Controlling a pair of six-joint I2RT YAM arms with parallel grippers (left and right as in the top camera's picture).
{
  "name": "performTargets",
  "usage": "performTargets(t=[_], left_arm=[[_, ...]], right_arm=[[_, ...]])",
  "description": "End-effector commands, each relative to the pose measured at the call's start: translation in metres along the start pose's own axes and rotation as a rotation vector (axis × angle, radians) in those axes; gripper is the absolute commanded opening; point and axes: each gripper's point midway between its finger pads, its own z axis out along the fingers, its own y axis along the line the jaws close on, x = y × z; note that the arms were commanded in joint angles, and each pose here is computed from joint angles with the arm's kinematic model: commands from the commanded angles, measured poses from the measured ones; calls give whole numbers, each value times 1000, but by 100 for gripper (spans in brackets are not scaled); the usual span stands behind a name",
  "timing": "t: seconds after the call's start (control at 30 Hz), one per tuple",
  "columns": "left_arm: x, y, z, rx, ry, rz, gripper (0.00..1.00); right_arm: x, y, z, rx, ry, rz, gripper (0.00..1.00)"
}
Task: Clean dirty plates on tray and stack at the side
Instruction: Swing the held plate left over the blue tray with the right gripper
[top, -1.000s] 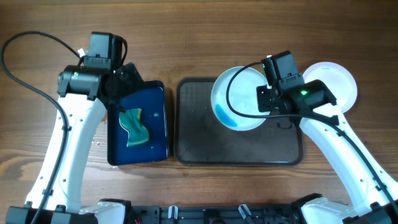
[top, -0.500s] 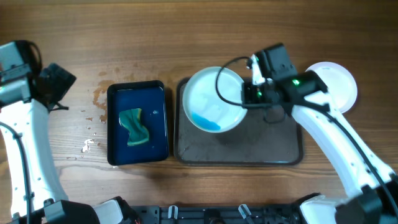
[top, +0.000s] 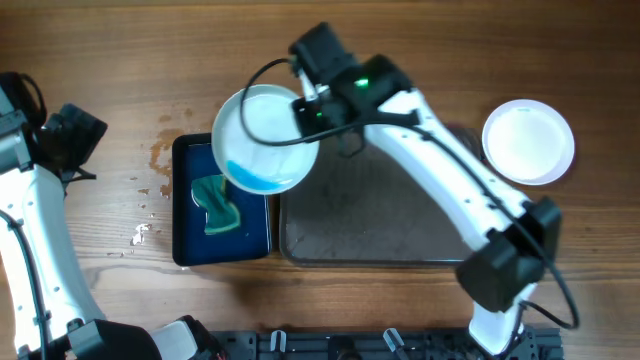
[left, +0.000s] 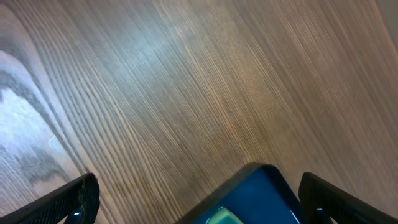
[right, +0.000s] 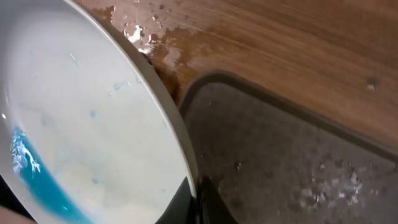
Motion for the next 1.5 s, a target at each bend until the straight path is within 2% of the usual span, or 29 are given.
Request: performTargets(t=[0.0,0.23,0.6,0.9,1.13,1.47], left_arm=[[-9,12,2,-12,-7,-26,100],[-21,31,2,-35,-26,-85,100],[-33,44,2,-46,-56,-134,100],[-32,44,3,-48,-51,-135,100],[-31,45,3,-48,-49,-154,100],[-31,45,3,-49,-48,-154,100]], right_arm=[[-9,4,-2,151,-62,-87,4],[-8,25,-9,263,-122,-192,5],[-19,70,-42,510,-325,-418,5],[-40,116,-84,721,-486,-736,5],[-38,145,-92,799,-490,-947,5],[-35,149,-86,836,-454,-1027,4]])
